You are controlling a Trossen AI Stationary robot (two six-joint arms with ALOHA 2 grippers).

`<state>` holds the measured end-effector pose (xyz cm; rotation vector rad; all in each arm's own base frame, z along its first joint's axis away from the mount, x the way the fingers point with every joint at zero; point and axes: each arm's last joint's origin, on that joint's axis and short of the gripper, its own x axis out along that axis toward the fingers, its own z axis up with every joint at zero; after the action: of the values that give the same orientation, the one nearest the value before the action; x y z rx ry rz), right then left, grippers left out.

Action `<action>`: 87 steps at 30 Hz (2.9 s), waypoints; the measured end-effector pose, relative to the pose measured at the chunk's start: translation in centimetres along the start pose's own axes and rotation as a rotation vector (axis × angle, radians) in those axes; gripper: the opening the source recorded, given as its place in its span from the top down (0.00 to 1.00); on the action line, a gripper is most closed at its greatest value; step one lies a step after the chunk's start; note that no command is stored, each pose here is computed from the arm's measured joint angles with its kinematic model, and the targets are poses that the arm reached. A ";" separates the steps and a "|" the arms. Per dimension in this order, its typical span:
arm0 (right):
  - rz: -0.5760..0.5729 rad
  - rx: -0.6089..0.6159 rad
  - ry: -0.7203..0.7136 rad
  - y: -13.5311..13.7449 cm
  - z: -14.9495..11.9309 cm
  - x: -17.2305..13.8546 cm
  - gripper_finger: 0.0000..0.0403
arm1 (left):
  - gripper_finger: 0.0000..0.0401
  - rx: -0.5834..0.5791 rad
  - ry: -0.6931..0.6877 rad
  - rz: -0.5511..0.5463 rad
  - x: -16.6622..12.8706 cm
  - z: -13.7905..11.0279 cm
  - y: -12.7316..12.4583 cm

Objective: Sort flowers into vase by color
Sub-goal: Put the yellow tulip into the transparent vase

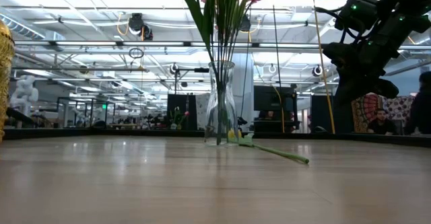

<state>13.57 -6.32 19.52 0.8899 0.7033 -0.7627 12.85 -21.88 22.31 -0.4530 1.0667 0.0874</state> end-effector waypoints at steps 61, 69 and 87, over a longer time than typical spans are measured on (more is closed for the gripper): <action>0.023 0.027 0.066 6.5 -3.8 4.4 1.00 | 0.67 0.002 -0.255 0.233 3.6 13.9 25.5; -0.183 0.005 0.116 11.7 -7.3 4.0 1.00 | 0.67 0.072 -0.248 0.234 3.3 14.0 26.5; -0.229 -0.052 0.155 21.4 -10.2 10.3 0.71 | 0.67 0.167 -0.200 0.207 3.4 13.7 26.6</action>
<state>34.34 8.49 15.48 0.8359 0.9697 -0.8803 18.21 7.12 16.48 -0.1781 0.9123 0.2207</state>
